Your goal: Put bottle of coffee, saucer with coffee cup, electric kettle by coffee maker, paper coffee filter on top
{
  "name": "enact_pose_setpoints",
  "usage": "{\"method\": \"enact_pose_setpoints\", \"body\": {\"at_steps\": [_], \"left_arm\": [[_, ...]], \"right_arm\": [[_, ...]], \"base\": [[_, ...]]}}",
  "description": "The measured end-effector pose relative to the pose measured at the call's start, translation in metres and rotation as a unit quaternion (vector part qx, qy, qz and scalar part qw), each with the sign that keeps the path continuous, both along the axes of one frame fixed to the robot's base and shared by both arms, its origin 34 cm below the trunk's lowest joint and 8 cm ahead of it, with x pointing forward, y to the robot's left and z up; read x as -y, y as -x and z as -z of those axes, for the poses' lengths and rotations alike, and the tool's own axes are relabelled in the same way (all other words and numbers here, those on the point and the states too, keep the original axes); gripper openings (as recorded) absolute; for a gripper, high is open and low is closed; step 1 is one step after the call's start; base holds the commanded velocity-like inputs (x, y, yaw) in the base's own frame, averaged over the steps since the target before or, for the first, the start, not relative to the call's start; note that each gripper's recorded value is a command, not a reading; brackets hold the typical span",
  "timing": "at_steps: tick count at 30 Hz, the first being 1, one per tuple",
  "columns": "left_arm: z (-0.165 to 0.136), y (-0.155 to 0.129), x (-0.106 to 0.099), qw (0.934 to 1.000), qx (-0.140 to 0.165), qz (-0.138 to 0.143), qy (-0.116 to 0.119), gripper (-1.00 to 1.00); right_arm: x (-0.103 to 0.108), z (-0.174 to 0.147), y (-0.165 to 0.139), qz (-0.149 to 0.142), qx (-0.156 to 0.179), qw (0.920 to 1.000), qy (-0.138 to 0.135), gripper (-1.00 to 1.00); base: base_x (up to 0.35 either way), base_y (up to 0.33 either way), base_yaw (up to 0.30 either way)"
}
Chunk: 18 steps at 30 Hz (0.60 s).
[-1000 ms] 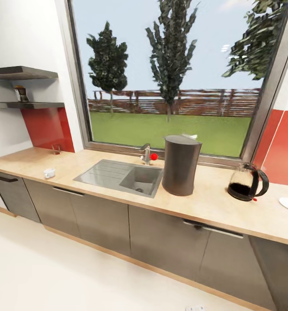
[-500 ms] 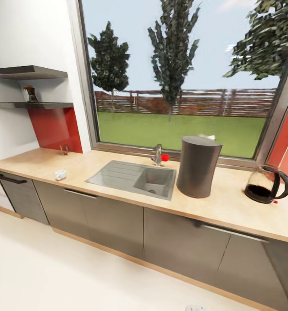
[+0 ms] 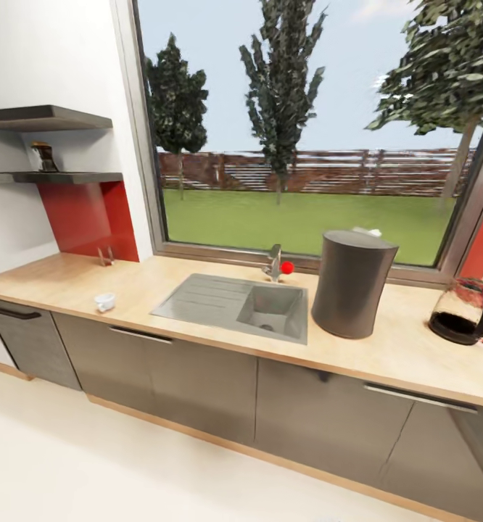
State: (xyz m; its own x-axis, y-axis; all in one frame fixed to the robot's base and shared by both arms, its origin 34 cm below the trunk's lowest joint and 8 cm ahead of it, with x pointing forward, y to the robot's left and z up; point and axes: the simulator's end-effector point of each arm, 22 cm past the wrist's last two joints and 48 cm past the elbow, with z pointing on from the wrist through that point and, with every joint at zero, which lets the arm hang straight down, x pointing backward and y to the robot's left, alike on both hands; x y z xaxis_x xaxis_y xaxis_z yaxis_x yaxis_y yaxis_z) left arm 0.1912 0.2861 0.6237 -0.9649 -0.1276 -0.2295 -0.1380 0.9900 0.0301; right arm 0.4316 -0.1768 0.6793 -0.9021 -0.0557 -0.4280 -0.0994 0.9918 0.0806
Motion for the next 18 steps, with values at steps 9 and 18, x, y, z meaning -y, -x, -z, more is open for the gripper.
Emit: {"method": "enact_pose_setpoints", "body": {"at_steps": [9, 18], "left_arm": [[0.0001, 0.0000, 0.0009, 1.0000, 0.000, 0.000, 0.001, 1.00], [0.0001, -0.0001, 0.0009, 1.0000, 0.000, 0.000, 0.001, 1.00]], "right_arm": [[0.0006, 0.0006, 0.0012, 0.000, -0.001, 1.0000, 0.000, 1.00], [0.0008, 0.0018, 0.0040, 0.000, -0.003, 1.0000, 0.001, 1.00]], "base": [[0.188, 0.291, 0.000], [0.140, 0.308, 0.000]]}}
